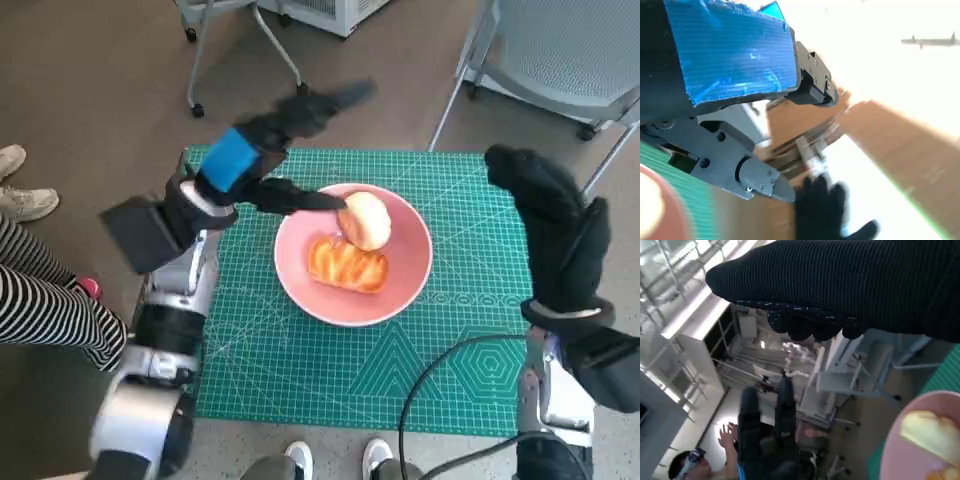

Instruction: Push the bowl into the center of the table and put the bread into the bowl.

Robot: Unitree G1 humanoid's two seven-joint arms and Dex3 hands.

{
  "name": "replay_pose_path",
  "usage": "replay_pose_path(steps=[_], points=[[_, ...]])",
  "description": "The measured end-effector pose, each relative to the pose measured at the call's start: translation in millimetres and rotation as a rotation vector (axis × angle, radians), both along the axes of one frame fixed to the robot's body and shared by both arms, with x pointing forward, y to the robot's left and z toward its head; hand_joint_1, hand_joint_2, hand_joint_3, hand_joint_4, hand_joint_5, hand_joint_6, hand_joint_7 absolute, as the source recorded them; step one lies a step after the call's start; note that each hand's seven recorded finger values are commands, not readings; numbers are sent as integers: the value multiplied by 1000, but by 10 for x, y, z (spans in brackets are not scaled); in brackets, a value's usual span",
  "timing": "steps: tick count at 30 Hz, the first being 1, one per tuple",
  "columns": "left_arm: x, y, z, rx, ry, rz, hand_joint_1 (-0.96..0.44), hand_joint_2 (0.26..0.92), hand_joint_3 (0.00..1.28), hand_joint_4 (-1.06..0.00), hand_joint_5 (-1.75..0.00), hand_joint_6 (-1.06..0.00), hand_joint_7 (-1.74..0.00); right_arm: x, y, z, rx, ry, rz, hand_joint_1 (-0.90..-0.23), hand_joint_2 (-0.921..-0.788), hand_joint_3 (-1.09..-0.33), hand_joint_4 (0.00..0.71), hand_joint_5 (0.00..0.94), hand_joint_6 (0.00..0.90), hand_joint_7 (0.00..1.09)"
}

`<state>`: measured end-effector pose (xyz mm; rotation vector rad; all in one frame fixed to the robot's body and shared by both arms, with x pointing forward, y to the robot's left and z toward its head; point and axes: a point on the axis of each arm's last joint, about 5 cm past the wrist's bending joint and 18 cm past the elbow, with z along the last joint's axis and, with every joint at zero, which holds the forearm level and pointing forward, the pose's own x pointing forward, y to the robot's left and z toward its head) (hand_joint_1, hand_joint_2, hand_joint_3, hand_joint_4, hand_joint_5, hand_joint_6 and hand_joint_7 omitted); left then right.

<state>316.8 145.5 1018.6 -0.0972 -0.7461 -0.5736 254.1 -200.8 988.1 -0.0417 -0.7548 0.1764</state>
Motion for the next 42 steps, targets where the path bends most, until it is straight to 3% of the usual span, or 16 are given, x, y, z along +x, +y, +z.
replay_pose_path(steps=[5,13,30,42], points=[[-139,-60,-116,-163,55,-14,-679,921,376,-100,0,-230,-1,11,21,68,6,-28,-10,-671,-921,-710,199,0,95,559],[-179,-10,-244,-192,96,-28,-700,921,352,-100,-8,-191,0,36,63,140,9,-55,-21,-679,-921,-714,204,3,96,555],[-186,13,-270,-200,82,-53,-597,921,291,-103,-8,-197,-6,104,156,249,8,-83,0,-688,-921,-692,221,9,130,563],[-195,42,-273,-207,83,-3,-575,921,282,-131,-20,-251,-42,130,155,283,12,-70,3,-683,-921,-680,214,3,129,554]])
